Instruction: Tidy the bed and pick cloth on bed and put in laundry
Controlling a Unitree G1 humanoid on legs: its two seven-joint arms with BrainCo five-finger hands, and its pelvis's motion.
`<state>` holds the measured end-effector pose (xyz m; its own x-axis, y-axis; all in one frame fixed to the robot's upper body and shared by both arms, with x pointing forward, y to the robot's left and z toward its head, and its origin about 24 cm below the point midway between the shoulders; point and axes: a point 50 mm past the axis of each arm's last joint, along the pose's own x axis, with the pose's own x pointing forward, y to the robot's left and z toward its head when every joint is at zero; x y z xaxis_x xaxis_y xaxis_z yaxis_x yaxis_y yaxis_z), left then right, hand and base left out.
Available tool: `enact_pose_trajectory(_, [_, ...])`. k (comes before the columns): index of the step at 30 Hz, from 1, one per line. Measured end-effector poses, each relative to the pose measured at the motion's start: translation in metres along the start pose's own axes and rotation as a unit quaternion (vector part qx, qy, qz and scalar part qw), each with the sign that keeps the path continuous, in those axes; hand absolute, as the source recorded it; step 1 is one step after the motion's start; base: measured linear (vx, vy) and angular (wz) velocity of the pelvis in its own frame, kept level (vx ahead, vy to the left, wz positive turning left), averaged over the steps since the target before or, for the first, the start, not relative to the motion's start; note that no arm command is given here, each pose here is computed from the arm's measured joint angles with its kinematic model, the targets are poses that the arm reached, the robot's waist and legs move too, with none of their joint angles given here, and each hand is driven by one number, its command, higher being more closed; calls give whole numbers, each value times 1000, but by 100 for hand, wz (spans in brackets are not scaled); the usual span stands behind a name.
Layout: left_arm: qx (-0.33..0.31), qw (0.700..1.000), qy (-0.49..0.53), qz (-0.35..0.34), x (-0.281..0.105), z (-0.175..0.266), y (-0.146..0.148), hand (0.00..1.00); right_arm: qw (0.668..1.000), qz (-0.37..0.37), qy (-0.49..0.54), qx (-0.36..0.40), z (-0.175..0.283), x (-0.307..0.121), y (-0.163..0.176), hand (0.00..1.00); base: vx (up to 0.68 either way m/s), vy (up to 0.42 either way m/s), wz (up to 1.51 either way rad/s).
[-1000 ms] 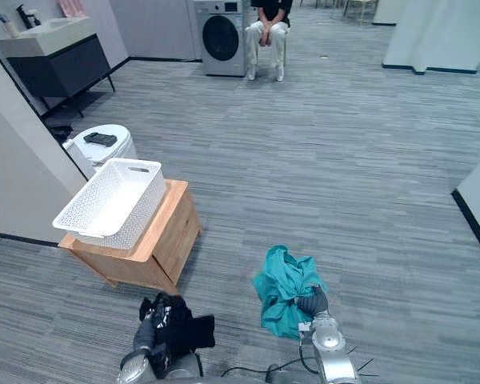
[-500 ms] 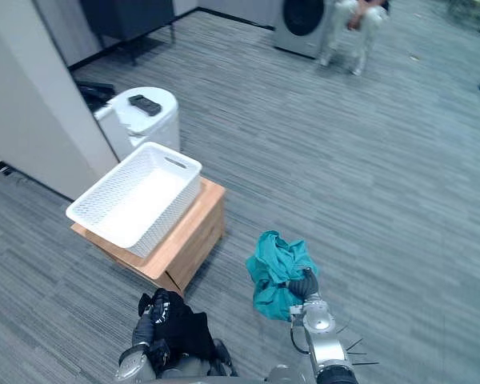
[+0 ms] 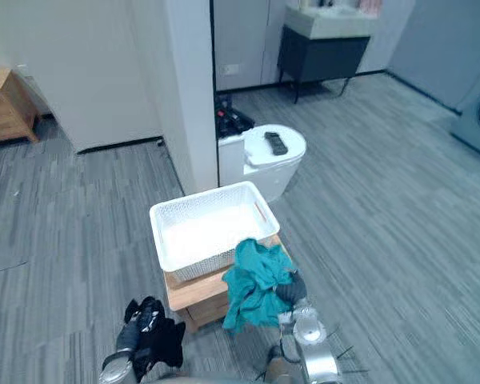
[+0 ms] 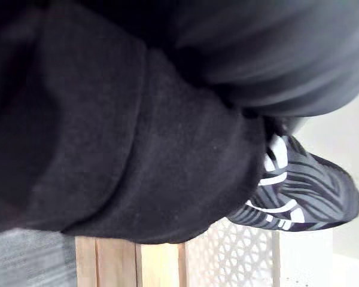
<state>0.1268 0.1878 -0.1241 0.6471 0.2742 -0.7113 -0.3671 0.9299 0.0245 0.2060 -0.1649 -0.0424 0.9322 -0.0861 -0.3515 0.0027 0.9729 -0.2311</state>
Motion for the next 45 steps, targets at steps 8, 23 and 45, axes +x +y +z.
enact_pose_trajectory(8, [-1, 998, -52, -47, 0, 25, -23, 100, 997, -58, -58, 6, 30, 9, -31, 100, 287, -123, 5])
enact_pose_trajectory(23, [46, 996, -45, -60, 0, 21, -18, 100, 961, -98, -260, -6, 133, 19, -52, 100, 40, 56, 17])
enact_pose_trajectory(45, [33, 995, -34, -83, -3, 12, -34, 100, 933, 11, -332, -138, 215, 64, -36, 100, -94, -56, 12])
